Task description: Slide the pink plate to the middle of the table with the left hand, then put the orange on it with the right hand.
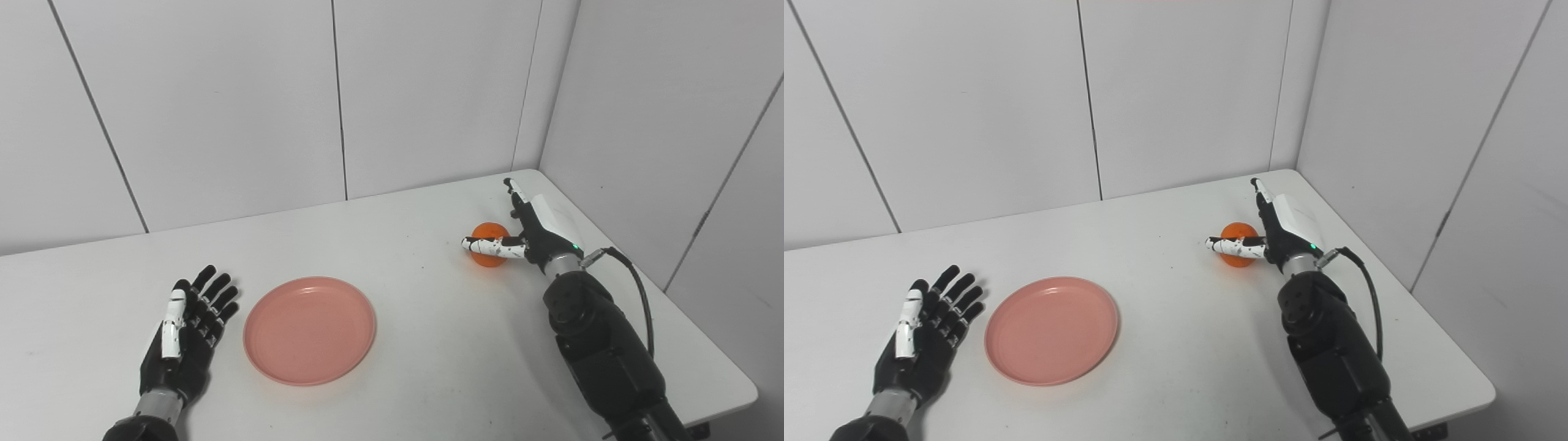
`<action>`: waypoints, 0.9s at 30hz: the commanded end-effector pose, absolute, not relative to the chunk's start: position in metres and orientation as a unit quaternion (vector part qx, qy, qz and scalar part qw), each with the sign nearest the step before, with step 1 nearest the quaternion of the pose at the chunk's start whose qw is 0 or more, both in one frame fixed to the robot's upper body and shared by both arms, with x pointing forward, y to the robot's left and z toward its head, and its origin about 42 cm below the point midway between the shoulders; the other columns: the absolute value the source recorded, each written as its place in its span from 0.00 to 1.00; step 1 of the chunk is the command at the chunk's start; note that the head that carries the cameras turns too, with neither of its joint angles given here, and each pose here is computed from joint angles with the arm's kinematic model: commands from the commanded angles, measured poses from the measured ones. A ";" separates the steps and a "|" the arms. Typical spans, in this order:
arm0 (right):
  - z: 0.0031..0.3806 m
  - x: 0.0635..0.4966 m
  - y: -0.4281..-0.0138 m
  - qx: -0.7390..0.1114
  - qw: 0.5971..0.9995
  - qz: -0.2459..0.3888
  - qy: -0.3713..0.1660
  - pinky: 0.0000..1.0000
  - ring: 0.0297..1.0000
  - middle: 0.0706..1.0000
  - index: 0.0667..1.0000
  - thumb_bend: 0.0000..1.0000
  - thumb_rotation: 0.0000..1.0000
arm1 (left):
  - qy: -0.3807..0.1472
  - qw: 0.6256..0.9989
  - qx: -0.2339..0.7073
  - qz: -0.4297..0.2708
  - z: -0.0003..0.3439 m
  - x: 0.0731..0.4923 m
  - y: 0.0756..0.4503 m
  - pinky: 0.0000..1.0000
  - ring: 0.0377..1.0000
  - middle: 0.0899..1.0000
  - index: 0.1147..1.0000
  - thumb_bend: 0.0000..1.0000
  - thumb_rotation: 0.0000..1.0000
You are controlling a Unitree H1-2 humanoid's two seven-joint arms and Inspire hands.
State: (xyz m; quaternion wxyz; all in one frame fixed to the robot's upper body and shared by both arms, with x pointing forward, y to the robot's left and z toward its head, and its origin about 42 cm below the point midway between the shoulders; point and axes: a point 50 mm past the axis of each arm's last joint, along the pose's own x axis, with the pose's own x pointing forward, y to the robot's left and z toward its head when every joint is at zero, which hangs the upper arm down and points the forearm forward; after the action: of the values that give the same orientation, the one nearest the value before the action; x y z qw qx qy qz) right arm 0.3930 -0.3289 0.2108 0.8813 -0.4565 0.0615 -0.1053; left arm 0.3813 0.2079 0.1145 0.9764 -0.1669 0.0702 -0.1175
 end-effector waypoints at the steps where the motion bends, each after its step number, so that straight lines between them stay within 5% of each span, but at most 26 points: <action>1: 0.239 0.406 -0.329 -0.467 0.876 -0.115 0.023 0.66 0.83 0.94 0.96 0.96 0.51 | 0.079 0.978 -0.157 -0.115 0.115 0.382 0.212 0.92 0.89 0.89 0.87 0.36 1.00; 27: 0.224 0.430 -0.338 -0.470 0.875 -0.087 0.082 0.64 0.80 0.88 0.92 0.98 0.52 | 0.080 0.976 -0.160 -0.120 0.119 0.381 0.213 0.93 0.90 0.89 0.88 0.37 1.00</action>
State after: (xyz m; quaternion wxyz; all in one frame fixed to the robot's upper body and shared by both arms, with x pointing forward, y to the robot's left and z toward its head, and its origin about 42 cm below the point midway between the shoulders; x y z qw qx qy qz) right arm 0.4168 -0.3339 0.1894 0.8779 -0.4577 0.1246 -0.0649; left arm 0.3797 0.2096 0.1174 0.9763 -0.1643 0.0742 -0.1193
